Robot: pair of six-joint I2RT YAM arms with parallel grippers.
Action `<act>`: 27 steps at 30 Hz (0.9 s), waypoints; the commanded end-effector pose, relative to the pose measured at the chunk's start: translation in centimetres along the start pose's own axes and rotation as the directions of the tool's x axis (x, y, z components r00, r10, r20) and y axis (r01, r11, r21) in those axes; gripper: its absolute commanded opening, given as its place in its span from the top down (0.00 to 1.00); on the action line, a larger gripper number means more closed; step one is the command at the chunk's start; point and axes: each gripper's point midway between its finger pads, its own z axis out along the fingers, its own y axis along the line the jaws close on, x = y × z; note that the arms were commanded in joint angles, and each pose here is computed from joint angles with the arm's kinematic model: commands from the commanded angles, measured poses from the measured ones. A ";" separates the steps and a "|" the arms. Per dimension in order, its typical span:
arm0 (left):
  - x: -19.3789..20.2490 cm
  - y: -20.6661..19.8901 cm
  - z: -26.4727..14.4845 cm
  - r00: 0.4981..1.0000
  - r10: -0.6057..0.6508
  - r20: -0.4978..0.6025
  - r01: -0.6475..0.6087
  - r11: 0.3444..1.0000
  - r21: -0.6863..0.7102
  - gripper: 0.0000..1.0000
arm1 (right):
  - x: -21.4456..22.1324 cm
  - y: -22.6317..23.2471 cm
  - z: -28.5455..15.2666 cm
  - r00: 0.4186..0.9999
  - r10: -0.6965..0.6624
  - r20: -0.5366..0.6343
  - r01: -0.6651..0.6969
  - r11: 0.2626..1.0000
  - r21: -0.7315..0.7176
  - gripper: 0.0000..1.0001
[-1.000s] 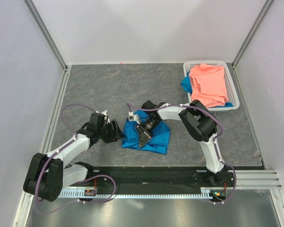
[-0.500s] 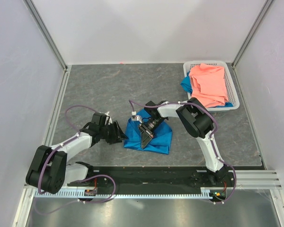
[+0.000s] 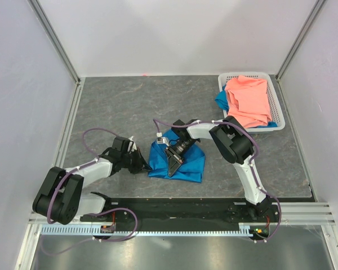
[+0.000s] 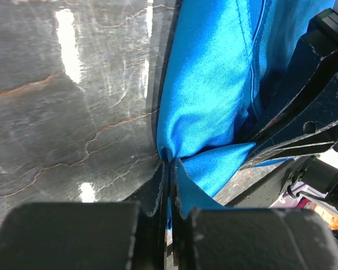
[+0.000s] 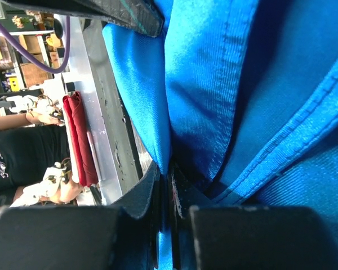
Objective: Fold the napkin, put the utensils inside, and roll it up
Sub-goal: Roll the napkin with the utensil
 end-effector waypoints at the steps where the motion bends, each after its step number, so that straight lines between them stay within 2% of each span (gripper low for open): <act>1: 1.8 1.8 0.5 0.998 -0.013 -0.053 0.009 0.998 -0.064 0.98 | -1.6 -2.9 -1.0 0.995 -0.103 0.005 0.101 0.981 0.166 0.83; 3: 1.8 1.9 0.5 0.998 -0.007 -0.057 0.003 0.998 -0.069 0.98 | -2.3 -2.3 -1.9 0.993 -0.120 0.019 0.114 0.971 0.210 0.80; 7: 1.6 1.9 0.4 0.998 0.009 -0.061 -0.014 0.997 -0.073 0.98 | -3.9 -0.8 -3.8 0.982 -0.180 0.061 0.154 0.941 0.302 0.63; 14: 1.9 2.1 0.4 0.997 0.022 -0.078 -0.029 0.996 -0.084 0.98 | -6.0 2.7 -7.4 0.932 -0.334 0.141 0.228 0.843 0.487 0.47; 17: 1.7 2.1 0.3 0.997 0.026 -0.077 -0.033 0.995 -0.090 0.98 | -5.8 3.6 -8.6 0.890 -0.444 0.105 0.275 0.706 0.653 0.43; 18: 1.7 2.0 0.3 0.997 0.031 -0.077 -0.038 0.995 -0.088 0.98 | -5.0 3.6 -7.3 0.880 -0.471 0.065 0.309 0.669 0.676 0.41; 19: 1.6 2.0 0.3 0.997 0.031 -0.076 -0.038 0.995 -0.095 0.98 | -4.9 2.9 -7.9 0.870 -0.491 0.036 0.303 0.592 0.747 0.41; 22: 1.1 1.8 0.2 0.996 0.041 -0.073 -0.048 0.994 -0.098 0.98 | -4.0 3.3 -6.8 0.824 -0.566 -0.022 0.339 0.463 0.819 0.40; 25: 0.8 1.5 0.1 0.997 0.047 -0.068 -0.053 0.994 -0.095 0.98 | -3.4 3.4 -5.9 0.793 -0.606 -0.066 0.353 0.370 0.859 0.39; 27: 0.6 1.4 0.1 0.997 0.051 -0.066 -0.057 0.994 -0.096 0.98 | -3.0 3.4 -4.9 0.778 -0.622 -0.093 0.379 0.344 0.859 0.39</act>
